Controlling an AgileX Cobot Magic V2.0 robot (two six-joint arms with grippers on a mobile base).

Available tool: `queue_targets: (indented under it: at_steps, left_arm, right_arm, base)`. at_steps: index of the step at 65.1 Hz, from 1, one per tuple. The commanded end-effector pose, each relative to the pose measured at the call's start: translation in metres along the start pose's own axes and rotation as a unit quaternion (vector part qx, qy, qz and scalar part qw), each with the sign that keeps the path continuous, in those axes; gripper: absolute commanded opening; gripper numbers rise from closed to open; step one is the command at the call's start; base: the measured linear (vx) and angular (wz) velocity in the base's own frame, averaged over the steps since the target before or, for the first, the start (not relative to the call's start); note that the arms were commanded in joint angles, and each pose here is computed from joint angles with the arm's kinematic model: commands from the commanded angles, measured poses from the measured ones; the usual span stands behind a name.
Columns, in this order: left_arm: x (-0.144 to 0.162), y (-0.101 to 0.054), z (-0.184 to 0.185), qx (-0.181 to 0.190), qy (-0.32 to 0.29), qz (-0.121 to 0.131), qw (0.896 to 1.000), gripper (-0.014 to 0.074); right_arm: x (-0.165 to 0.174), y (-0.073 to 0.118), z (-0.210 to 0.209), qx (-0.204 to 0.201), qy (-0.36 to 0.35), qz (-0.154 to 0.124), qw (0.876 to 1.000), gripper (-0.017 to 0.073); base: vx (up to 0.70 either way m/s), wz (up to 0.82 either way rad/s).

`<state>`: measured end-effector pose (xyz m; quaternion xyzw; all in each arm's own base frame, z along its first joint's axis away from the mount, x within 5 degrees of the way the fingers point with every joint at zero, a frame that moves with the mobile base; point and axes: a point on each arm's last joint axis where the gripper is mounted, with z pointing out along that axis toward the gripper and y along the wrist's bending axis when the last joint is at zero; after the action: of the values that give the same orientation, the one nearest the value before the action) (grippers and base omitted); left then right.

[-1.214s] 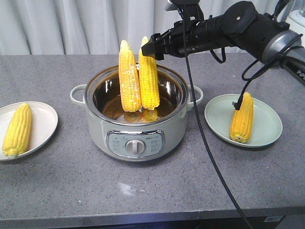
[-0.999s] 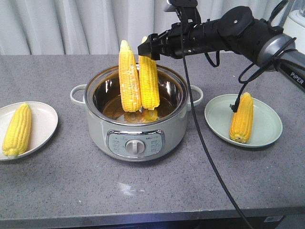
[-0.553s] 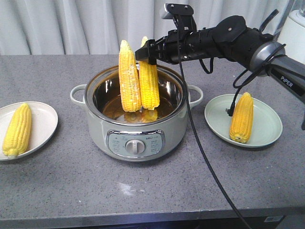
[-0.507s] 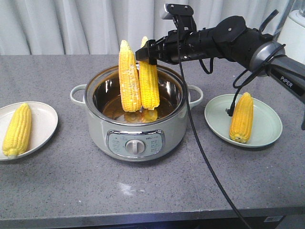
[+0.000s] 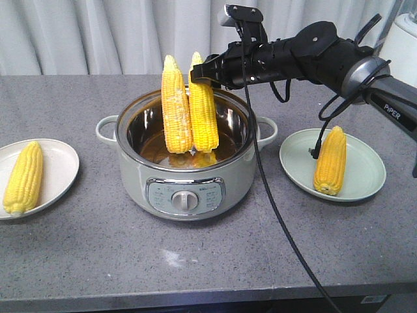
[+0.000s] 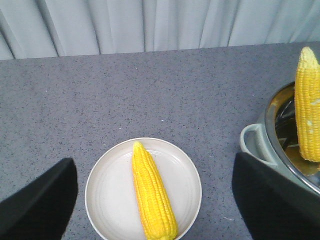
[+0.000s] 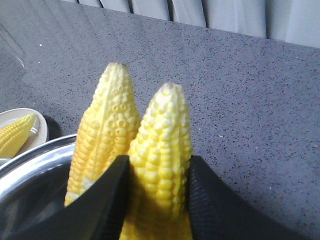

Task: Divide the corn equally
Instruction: 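Move the right gripper to the next corn cob in the pot, then grasp the cob top with the right gripper and lift it out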

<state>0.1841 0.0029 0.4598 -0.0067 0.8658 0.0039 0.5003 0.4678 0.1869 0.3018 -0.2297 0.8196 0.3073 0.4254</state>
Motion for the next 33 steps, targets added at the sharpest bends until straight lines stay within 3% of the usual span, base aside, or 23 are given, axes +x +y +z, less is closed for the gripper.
queue_targets:
  at_steps: [1,18,33]
  left_arm:
    - [-0.010,-0.001,-0.009,0.006,-0.046,-0.004,0.999,0.0590]
    - [-0.010,-0.001,-0.009,0.006,-0.046,-0.004,0.999,0.0590]
    - [-0.010,-0.001,-0.009,0.006,-0.046,-0.004,0.999,0.0590]
  right_arm:
    - [-0.036,0.021,-0.035,-0.004,-0.063,-0.018,0.998,0.0039]
    - [-0.063,0.047,-0.079,0.005,-0.098,-0.060,0.993,0.0046]
    - [-0.085,0.081,-0.149,0.057,-0.110,-0.108,0.986,0.0058]
  base:
    - [0.00,0.00]
    - [0.00,0.00]
    - [0.00,0.00]
